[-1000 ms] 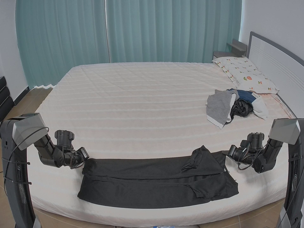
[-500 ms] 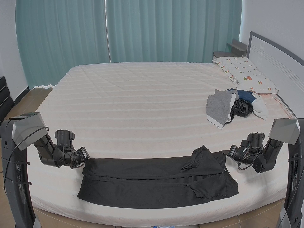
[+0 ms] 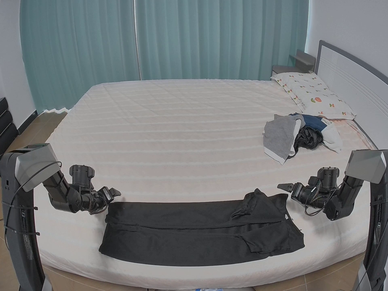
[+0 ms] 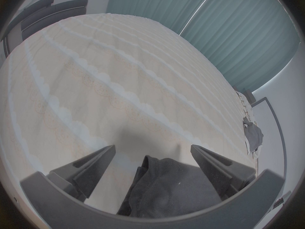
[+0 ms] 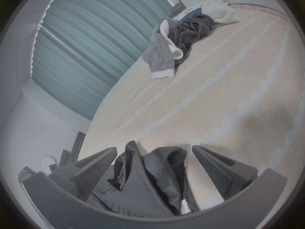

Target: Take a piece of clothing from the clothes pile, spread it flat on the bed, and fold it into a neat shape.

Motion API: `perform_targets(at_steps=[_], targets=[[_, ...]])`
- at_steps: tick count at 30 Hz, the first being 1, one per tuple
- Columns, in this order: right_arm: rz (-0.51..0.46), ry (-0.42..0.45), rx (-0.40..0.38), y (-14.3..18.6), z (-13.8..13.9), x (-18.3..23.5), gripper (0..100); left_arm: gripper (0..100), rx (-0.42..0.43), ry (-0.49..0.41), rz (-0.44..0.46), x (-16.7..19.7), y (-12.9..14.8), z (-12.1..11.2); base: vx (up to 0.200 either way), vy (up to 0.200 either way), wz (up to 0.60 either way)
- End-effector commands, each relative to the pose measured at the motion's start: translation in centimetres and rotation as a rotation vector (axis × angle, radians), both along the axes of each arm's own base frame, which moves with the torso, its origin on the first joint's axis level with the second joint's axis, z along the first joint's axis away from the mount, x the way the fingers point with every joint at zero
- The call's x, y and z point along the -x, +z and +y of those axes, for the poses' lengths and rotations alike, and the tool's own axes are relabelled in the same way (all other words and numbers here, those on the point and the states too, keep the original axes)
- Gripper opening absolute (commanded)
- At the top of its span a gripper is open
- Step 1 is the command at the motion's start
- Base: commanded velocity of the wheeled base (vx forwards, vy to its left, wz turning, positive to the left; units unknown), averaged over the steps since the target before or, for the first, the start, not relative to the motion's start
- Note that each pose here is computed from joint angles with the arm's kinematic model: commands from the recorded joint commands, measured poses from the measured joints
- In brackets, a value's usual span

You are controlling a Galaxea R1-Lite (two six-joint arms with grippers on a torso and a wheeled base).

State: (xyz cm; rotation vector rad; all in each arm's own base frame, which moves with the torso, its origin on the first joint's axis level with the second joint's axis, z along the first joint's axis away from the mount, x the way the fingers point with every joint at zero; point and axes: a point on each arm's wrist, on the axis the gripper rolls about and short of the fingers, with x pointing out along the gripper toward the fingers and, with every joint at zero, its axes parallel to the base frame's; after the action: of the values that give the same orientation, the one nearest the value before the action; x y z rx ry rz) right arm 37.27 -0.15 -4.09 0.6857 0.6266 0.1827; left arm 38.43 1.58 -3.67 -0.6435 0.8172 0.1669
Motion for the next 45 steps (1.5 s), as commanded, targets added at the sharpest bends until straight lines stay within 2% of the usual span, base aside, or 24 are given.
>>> perform_targets(at_steps=[1,5,6,7,9,19,24,45], targets=[[-0.067,0.031,-0.006,2.5,1.2,0.9,100,100,0.012,0.028,-0.035,-0.6,0.8,1.0,0.0,0.0,0.0],[-0.079,0.076,-0.007,3.1,2.8,1.9,100,100,0.026,0.061,-0.05,-1.0,1.0,1.9,0.0,0.0,0.0],[-0.076,0.114,-0.005,3.1,4.5,2.2,100,100,0.054,0.091,-0.063,-1.5,1.3,2.0,0.0,0.0,0.0],[-0.076,0.114,-0.005,3.1,4.5,2.2,100,100,0.054,0.091,-0.063,-1.5,1.3,2.0,0.0,0.0,0.0],[-0.072,0.118,0.021,2.9,6.5,2.2,100,100,0.097,0.129,-0.077,-1.9,1.6,2.1,0.0,0.0,0.0],[-0.001,0.138,0.16,3.0,12.4,1.5,100,100,0.095,0.133,-0.08,-2.2,1.2,2.1,0.0,0.0,0.0],[0.001,0.168,0.209,2.3,13.9,1.3,100,100,0.092,0.132,-0.078,-2.2,1.1,2.1,0.0,0.0,0.0],[0.057,0.284,0.287,1.2,17.4,1.1,100,100,0.089,0.13,-0.077,-2.2,1.1,2.0,0.0,0.0,0.0]])
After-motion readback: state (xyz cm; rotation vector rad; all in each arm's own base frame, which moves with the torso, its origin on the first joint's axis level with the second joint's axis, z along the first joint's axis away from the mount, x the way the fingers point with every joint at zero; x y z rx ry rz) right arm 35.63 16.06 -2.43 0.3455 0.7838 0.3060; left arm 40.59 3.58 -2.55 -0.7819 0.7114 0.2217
